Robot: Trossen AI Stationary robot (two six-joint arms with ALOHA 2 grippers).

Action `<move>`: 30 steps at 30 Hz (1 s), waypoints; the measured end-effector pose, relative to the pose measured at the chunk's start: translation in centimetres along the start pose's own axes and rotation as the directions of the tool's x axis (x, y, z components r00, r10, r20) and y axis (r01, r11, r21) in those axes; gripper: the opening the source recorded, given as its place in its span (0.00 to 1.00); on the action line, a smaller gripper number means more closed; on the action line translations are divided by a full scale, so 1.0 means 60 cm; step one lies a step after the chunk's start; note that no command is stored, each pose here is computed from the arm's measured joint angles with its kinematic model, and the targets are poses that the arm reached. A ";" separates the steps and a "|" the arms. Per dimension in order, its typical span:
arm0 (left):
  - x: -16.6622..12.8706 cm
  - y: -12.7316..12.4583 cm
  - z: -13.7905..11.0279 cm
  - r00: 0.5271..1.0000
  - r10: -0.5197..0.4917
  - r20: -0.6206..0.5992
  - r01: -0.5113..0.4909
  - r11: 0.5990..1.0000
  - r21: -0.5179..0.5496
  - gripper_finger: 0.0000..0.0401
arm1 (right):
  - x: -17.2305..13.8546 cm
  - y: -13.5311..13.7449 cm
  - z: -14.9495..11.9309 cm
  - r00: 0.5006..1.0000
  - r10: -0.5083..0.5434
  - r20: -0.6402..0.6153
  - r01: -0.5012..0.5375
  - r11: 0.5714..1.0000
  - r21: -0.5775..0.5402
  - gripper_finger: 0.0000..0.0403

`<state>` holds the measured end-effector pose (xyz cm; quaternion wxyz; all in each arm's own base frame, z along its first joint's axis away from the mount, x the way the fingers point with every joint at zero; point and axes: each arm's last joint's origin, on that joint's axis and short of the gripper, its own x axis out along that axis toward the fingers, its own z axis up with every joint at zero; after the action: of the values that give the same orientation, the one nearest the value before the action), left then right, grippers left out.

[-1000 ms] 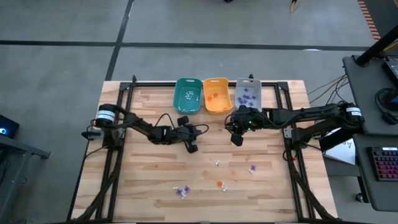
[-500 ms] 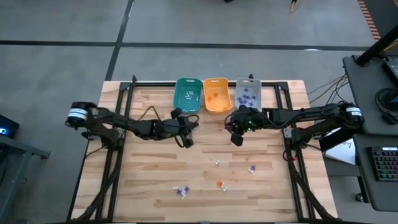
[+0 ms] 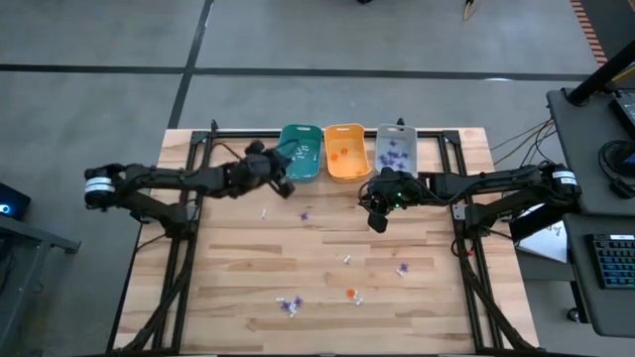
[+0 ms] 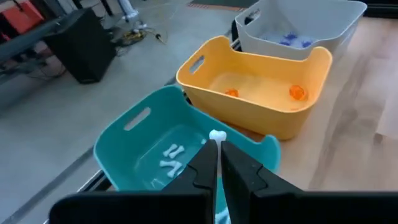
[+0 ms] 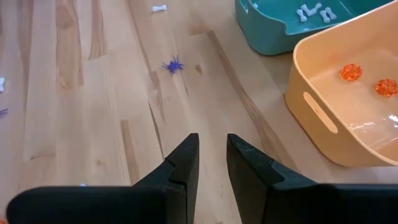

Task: Sort Halloween decoration
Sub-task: Put the white bone toy into the blue bin

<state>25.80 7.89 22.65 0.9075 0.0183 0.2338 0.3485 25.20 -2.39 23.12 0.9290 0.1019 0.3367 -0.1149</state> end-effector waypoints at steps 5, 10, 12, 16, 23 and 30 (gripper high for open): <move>0.035 0.047 0.003 0.996 -0.070 -0.051 0.070 0.998 0.006 0.00 | 0.000 0.000 0.001 1.000 0.001 0.003 -0.001 1.000 0.000 0.18; 0.069 0.091 0.025 0.988 -0.046 -0.147 0.057 0.996 0.071 0.00 | 0.000 0.000 0.001 1.000 0.001 0.006 -0.001 1.000 -0.004 0.18; 0.087 0.106 0.036 0.982 -0.030 -0.184 0.052 0.992 0.115 0.00 | 0.000 0.000 0.001 1.000 0.001 0.006 -0.001 1.000 -0.006 0.18; 0.129 0.130 0.049 0.960 -0.071 -0.270 0.130 0.970 0.207 0.00 | 0.000 0.000 0.000 1.000 0.001 0.005 -0.001 1.000 -0.006 0.18; 0.201 0.145 0.037 0.857 -0.083 -0.509 0.256 0.925 0.280 0.00 | 0.004 -0.002 -0.011 1.000 -0.004 -0.016 0.004 1.000 -0.009 0.18; 0.242 0.148 0.021 0.800 -0.098 -0.592 0.328 0.897 0.296 0.00 | 0.011 -0.005 -0.025 1.000 -0.004 -0.013 0.004 1.000 -0.009 0.18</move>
<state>30.21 24.07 19.54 0.8099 0.0651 0.5547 0.1790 24.72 -2.35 21.56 0.9271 0.0981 0.3433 -0.1144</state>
